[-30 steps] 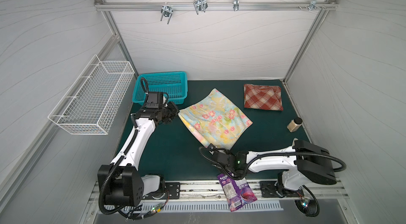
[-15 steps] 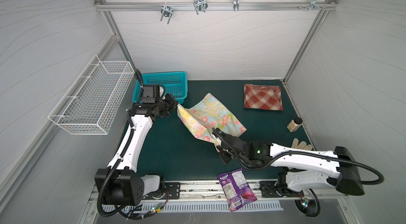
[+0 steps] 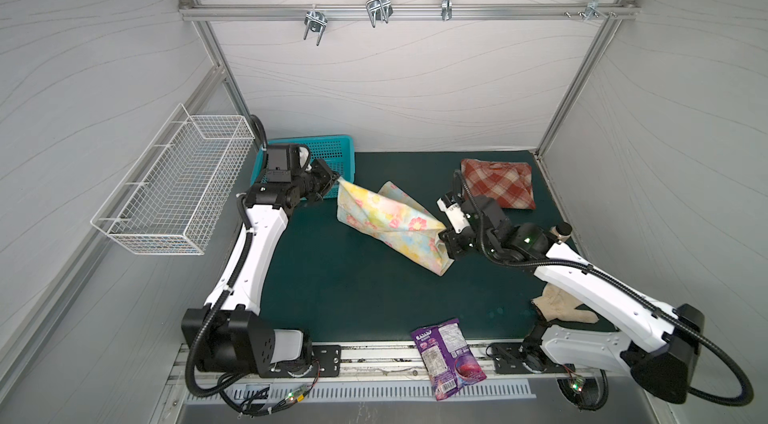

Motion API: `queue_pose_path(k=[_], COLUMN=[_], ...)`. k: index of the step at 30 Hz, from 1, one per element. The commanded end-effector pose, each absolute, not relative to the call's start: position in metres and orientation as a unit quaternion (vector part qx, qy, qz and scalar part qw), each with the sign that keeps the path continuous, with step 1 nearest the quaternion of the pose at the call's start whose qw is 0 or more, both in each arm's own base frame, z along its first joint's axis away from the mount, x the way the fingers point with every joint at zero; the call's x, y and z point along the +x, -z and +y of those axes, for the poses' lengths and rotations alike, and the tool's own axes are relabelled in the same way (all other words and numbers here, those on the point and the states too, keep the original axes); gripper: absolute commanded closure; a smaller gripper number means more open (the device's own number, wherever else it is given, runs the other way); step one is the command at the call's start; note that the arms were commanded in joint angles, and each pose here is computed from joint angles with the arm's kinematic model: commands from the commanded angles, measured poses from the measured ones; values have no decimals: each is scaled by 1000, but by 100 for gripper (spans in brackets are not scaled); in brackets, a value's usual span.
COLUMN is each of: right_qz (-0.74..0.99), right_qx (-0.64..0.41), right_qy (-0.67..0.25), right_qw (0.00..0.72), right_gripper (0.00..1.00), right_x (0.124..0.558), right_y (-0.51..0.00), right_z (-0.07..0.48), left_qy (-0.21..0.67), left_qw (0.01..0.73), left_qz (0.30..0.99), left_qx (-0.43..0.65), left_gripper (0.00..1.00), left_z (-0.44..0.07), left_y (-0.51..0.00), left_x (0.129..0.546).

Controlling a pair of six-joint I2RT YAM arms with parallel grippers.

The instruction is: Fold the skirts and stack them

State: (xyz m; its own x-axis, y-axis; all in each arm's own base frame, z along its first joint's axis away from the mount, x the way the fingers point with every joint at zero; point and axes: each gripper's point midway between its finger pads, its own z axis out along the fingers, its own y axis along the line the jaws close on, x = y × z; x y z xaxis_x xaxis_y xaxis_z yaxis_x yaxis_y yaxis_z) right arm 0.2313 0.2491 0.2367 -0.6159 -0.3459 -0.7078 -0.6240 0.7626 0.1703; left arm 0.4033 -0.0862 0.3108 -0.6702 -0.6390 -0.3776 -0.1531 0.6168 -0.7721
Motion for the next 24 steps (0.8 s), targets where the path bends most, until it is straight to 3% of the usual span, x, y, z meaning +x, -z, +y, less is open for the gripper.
queue_pose_path(k=[1,8,14,19,24], right_qz=[867,862,848,853,876], right_qx=[-293,-259,-260,-270,-286], right_qy=[-204,-163,-130,-147,-178], right_qw=[348,404,443,421,346], right_gripper=[100,100,100,100,100], right_x=[239,279,287,277,246], right_y=[-266,-337,-387,-368,-297], right_z=[241,206,189,196,220], left_qy=[413,458,477,470,442], left_qw=[367,392,422,432,404], left_qz=[808,781,757,754,776], left_qx=[-204,-161,-146,-154,-196], left_gripper=[100,100,100,100,100], left_z=[-107,-144,-145,-133,-106], left_y=[-366,-454,-498,-471,-378], left_x=[435,478,471,446,415])
